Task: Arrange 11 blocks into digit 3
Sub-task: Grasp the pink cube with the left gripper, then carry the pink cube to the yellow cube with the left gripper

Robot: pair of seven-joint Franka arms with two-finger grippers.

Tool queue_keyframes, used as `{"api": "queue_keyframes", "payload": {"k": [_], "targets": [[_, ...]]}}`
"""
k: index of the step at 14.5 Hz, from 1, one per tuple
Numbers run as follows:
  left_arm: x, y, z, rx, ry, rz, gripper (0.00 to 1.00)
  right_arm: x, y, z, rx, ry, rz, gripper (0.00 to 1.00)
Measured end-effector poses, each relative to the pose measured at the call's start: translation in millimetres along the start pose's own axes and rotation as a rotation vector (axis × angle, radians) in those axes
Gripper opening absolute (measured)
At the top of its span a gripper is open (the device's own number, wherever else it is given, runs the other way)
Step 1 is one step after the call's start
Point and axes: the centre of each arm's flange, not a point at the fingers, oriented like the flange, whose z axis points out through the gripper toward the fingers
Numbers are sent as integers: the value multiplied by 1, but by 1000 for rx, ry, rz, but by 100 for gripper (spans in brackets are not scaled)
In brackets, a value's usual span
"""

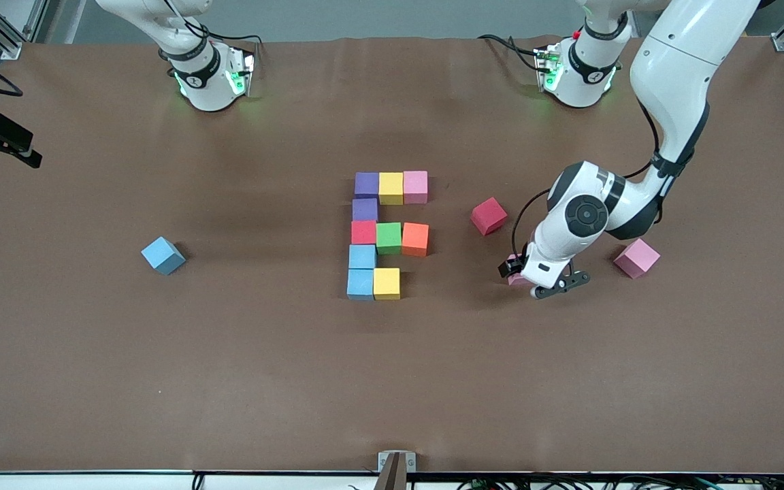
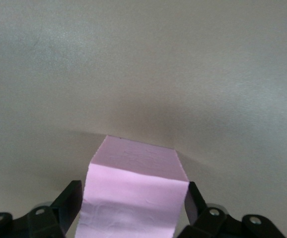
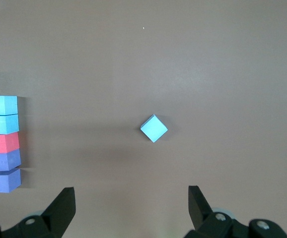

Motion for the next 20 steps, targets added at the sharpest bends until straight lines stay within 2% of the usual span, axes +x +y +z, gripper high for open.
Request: {"api": "queue_keyframes", "payload": {"k": [2, 5, 12, 16, 20], "targets": [[2, -2, 0, -1, 0, -23, 67, 0, 0, 0, 0, 0, 0, 100], [9, 2, -8, -14, 16, -82, 61, 0, 0, 0, 0, 0, 0, 100], [32, 25, -53, -12, 32, -188, 59, 0, 0, 0, 0, 0, 0, 100], [20, 76, -91, -117, -8, -286, 59, 0, 0, 0, 0, -1, -1, 100], [26, 104, -102, -171, -27, -404, 59, 0, -5, 0, 0, -1, -9, 100]]}}
